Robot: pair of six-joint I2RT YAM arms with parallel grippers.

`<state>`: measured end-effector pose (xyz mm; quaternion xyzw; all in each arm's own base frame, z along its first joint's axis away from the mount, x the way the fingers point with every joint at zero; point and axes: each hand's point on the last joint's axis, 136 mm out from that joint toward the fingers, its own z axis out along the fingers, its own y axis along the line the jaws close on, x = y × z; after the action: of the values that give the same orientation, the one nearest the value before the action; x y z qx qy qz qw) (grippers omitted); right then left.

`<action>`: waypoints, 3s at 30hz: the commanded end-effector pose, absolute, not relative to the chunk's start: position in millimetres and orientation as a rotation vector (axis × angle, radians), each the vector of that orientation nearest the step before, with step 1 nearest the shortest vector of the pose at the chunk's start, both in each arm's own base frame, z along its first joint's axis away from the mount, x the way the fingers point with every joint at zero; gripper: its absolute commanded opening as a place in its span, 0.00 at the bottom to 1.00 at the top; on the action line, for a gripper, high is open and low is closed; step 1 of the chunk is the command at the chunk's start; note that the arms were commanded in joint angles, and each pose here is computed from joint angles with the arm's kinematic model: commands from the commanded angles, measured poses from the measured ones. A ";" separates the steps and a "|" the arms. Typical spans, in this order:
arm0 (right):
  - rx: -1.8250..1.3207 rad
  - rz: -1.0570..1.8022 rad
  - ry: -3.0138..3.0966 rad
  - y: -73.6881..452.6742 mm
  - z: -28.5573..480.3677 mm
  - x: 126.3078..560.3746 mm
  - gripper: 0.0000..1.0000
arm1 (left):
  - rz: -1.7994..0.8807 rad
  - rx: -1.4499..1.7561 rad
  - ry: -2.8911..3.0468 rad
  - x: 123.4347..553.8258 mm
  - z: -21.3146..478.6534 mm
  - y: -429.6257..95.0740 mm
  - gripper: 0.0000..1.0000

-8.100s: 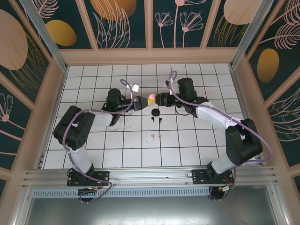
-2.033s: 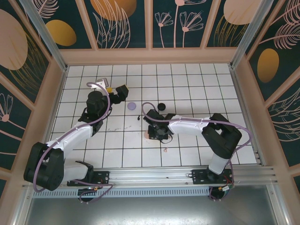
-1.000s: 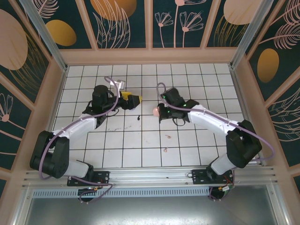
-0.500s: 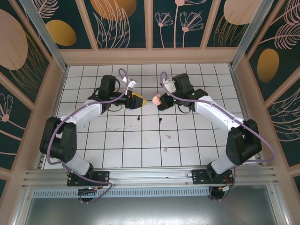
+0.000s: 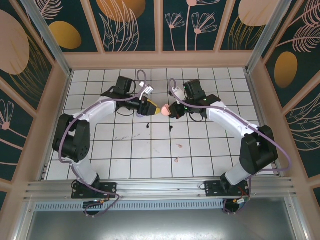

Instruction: Insert the wireless bluetooth earbuds into the charging case

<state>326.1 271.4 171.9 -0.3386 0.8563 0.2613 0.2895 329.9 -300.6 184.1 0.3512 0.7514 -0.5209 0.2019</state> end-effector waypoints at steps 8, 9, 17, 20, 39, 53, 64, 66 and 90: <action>-0.998 0.732 2.255 292.8 175.6 318.8 0.00 | -1.524 1.105 2.083 314.8 186.7 -312.5 0.65; -1.001 0.731 2.255 293.8 175.6 318.6 0.00 | -1.525 1.113 2.082 314.5 187.0 -313.1 0.65; -1.001 0.720 2.255 297.2 177.2 320.2 0.00 | -1.541 1.145 2.086 310.2 183.1 -313.7 0.63; -1.002 0.719 2.256 297.8 177.0 319.9 0.00 | -1.548 1.156 2.084 307.3 182.1 -313.4 0.61; -1.006 0.716 2.258 300.7 175.4 320.1 0.00 | -1.579 1.167 2.073 306.2 179.8 -314.7 0.34; -0.800 0.648 2.225 282.4 213.9 343.7 0.36 | -1.556 1.103 2.015 313.4 186.3 -317.0 0.00; -0.410 0.694 2.381 232.1 208.3 299.5 0.54 | -1.326 0.869 1.816 338.6 237.1 -302.9 0.00; -0.367 0.688 2.430 227.1 191.4 282.7 0.54 | -1.275 0.813 1.770 342.4 250.5 -297.6 0.00; -0.247 0.699 2.870 235.6 45.6 110.9 0.56 | -1.022 0.385 1.606 349.6 304.2 -240.0 0.00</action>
<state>108.4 232.0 45.7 -0.1120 0.9648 0.2235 0.0812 348.7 -248.3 282.5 0.1786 0.7059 -0.4358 0.5290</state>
